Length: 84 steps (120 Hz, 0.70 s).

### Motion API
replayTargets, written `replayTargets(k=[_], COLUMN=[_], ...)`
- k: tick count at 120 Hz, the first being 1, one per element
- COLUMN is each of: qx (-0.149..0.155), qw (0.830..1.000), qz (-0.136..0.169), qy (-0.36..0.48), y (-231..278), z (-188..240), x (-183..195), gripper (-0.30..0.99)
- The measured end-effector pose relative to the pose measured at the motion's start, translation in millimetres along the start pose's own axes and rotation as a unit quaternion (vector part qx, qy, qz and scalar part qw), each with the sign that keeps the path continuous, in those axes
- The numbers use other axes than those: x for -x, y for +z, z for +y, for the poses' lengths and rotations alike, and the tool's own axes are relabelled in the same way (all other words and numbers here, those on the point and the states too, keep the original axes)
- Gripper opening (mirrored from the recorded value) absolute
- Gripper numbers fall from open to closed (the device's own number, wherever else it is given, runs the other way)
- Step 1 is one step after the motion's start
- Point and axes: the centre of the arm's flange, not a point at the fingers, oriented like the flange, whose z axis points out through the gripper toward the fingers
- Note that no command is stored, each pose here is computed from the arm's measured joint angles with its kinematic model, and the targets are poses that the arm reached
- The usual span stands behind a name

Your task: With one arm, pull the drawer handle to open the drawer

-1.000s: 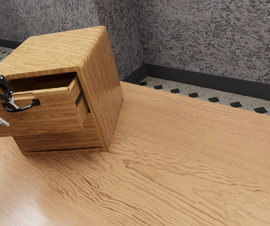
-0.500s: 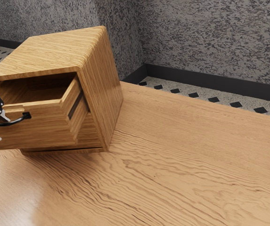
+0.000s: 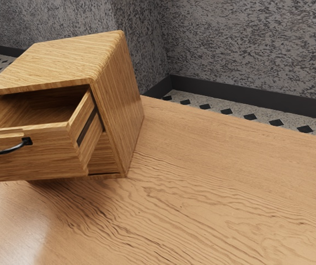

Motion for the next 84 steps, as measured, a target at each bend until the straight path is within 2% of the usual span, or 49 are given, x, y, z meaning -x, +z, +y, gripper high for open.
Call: replayTargets(k=[10,18,23,27,36,41,47,54,64,84], qx=[-0.039,-0.088,-0.110,-0.115,-0.080,-0.051,-0.015,0.018,0.040,0.059], qw=[0.999,0.996,0.994,0.993,0.995,0.996,0.998,0.999,0.999,0.988], qz=[-0.004,0.000,0.004,0.010,0.027,0.040,0.037,0.023,-0.003,-0.027], qy=[-0.001,0.012,0.024,0.033,0.049,0.055,0.057,0.040,-0.019,-0.139], y=[-50.2,-112.4,-150.5,-169.3,-159.3,-134.4,-95.0,-57.3,-26.3,-8.0], z=[9.8,10.0,-5.6,-28.0,-111.9,-154.4,-184.9,-207.2,-226.2,-232.7], x=[-15.7,-49.1,-80.4,-105.5,-157.5,-177.5,-201.0,-214.3,-215.2,-209.4], gripper=[0.41,0.49,0.53,0.55,0.60,0.61,0.63,0.65,0.66,0.68])
